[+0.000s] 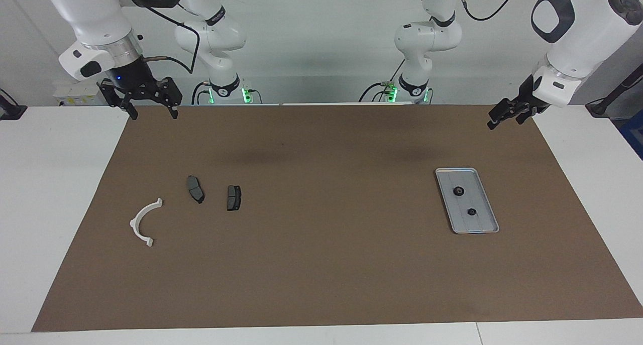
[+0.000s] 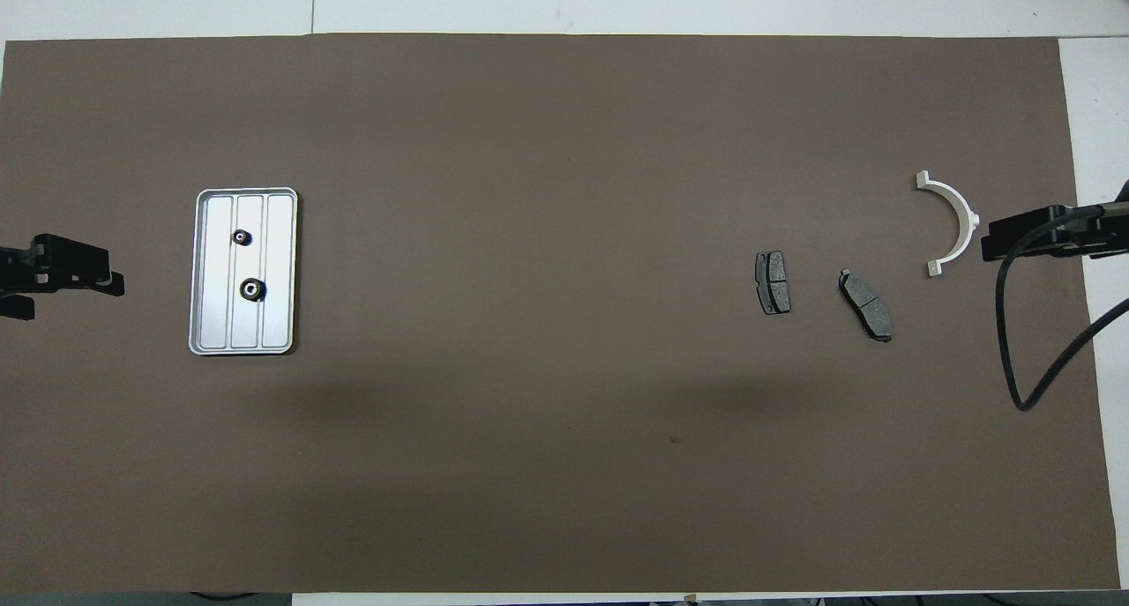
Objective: Pick bearing gear from pile to tray
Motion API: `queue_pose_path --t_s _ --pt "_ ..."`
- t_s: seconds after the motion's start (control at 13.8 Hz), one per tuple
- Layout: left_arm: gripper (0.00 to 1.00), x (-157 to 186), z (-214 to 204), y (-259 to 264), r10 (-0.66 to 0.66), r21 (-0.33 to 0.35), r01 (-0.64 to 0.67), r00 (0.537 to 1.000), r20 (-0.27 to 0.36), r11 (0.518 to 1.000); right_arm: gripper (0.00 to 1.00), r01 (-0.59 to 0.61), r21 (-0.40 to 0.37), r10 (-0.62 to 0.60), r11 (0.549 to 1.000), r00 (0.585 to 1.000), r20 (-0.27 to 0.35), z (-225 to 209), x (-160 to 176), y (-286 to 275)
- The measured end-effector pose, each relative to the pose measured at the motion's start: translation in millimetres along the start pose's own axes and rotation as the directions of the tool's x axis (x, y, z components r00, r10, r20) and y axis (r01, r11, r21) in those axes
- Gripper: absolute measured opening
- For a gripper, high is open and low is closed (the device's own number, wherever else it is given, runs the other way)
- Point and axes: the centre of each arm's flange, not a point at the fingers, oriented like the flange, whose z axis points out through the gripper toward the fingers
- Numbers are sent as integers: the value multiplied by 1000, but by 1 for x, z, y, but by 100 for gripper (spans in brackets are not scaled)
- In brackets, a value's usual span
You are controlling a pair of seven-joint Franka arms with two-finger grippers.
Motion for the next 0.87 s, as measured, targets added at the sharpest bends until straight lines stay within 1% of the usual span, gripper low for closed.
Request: queue_pose_path --t_s 0.22,0.43,0.87 --pt "100 3 -1 0 1 3 -1 1000 -23 1000 100 -7 -5 7 1000 1000 1 0 0 1" --pt "100 5 -2 0 11 42 -9 999 -42 999 100 -8 -6 8 1000 1000 1 0 0 1" --pt "100 8 6 9 28 56 -27 999 -27 998 100 -8 -6 8 1000 1000 1 0 0 1"
